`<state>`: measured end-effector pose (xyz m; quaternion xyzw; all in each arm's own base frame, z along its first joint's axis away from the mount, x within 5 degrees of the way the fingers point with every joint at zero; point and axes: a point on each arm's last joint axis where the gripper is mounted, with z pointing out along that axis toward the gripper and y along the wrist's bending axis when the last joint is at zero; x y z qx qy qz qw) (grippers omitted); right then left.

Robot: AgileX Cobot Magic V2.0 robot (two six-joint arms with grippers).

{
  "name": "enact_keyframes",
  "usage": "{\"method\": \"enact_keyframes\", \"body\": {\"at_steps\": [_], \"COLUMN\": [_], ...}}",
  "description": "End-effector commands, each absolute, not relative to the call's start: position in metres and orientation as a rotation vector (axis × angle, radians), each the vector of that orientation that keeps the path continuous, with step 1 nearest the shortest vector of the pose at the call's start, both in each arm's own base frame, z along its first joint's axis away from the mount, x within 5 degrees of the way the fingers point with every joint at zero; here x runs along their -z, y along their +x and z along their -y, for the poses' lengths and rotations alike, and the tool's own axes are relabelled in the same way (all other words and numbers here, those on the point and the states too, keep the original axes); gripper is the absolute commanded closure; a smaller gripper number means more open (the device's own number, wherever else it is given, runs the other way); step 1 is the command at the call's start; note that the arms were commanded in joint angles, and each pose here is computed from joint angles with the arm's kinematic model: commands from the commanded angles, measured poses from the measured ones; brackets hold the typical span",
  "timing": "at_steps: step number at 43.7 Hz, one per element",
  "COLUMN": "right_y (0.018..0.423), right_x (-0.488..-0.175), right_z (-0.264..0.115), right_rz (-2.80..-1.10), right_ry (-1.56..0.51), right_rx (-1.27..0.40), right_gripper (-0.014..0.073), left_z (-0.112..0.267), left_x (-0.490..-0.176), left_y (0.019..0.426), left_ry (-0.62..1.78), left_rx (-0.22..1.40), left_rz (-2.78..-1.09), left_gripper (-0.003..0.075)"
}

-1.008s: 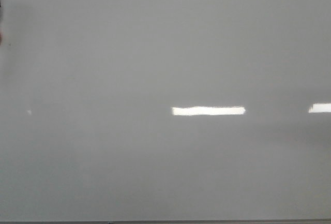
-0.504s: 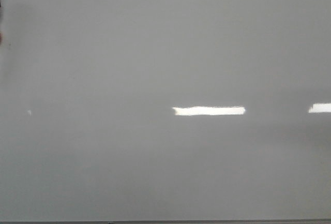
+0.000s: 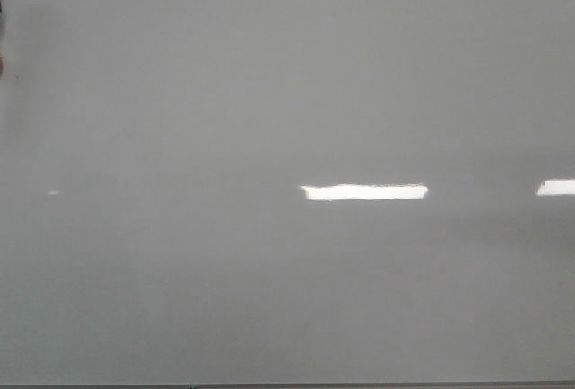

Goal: Write number 7 on whiteboard

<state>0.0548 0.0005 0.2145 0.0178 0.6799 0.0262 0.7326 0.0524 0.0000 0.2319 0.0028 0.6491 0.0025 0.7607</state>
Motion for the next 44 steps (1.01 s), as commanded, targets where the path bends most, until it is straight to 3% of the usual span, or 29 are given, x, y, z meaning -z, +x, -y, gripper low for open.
{"method": "enact_keyframes", "body": {"at_steps": [1, 14, 23, 44], "right_y": [0.046, 0.048, 0.069, 0.123], "right_x": [-0.253, -0.322, -0.353, -0.336], "right_z": [0.0, 0.0, 0.001, -0.001], "right_rz": [-1.374, -1.527, -1.697, -1.983], "right_ry": [0.029, 0.037, 0.044, 0.043], "right_rx": [-0.039, -0.033, -0.029, -0.032], "right_gripper": [0.0664, 0.0664, 0.0664, 0.0664], "left_z": [0.0, 0.001, 0.002, 0.002], "left_x": [-0.276, -0.343, -0.374, -0.357], "left_y": [0.039, 0.023, 0.038, 0.092], "left_ry": [-0.005, 0.007, 0.016, 0.017], "left_rx": [0.005, 0.012, 0.018, 0.022], "left_rz": [-1.256, -1.306, -1.476, -1.747], "left_gripper": [0.0741, 0.0741, 0.0741, 0.0741]}}
